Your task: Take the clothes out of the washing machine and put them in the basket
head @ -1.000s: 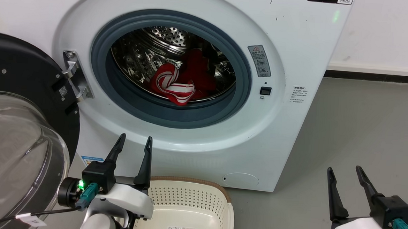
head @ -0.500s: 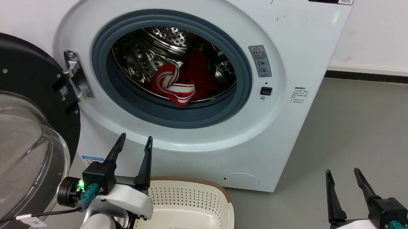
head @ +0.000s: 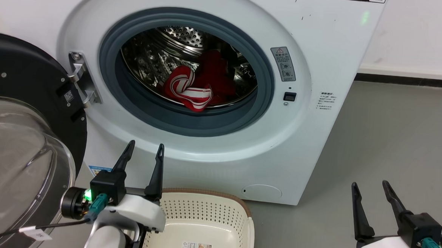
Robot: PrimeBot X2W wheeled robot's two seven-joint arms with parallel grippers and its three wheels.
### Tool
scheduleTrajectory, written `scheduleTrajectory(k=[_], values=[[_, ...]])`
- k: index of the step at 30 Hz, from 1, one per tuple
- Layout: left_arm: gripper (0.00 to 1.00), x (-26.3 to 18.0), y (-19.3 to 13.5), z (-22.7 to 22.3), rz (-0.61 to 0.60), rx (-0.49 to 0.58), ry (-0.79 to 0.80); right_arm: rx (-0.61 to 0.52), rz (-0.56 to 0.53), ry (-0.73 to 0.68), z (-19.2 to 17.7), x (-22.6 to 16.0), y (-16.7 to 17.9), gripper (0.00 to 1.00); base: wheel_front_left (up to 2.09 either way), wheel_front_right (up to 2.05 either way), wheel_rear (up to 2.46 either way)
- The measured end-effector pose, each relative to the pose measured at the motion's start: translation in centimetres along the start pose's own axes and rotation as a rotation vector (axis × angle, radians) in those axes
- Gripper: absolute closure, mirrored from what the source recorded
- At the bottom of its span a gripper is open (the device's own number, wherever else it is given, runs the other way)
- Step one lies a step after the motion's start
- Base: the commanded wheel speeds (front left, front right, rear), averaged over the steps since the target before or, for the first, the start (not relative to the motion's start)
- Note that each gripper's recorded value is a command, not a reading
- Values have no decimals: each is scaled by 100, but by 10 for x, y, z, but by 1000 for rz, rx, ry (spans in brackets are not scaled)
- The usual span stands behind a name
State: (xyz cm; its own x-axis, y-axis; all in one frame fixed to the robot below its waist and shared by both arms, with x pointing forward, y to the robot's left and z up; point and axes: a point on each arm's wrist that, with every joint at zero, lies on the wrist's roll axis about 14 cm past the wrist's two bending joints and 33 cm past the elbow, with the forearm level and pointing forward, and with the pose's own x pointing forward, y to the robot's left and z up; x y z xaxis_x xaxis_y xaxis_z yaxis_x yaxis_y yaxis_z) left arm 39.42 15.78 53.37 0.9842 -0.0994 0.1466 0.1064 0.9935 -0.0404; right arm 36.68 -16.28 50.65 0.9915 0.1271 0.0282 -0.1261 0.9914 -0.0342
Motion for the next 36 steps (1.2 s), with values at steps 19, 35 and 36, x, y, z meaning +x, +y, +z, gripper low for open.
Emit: scheduleTrajectory(k=[19, 35, 36], values=[[0, 150, 3, -61, -48, 76, 89, 5, 47, 34, -29, 71, 8, 0, 0, 0, 0], [0, 233, -6, -174, -127, 129, 389, 60, 72, 206, -110, 81, 15, 0, 0, 0, 0], [0, 236, -5, -180, -128, 136, 422, 60, 71, 209, -111, 80, 14, 0, 0, 0, 0]])
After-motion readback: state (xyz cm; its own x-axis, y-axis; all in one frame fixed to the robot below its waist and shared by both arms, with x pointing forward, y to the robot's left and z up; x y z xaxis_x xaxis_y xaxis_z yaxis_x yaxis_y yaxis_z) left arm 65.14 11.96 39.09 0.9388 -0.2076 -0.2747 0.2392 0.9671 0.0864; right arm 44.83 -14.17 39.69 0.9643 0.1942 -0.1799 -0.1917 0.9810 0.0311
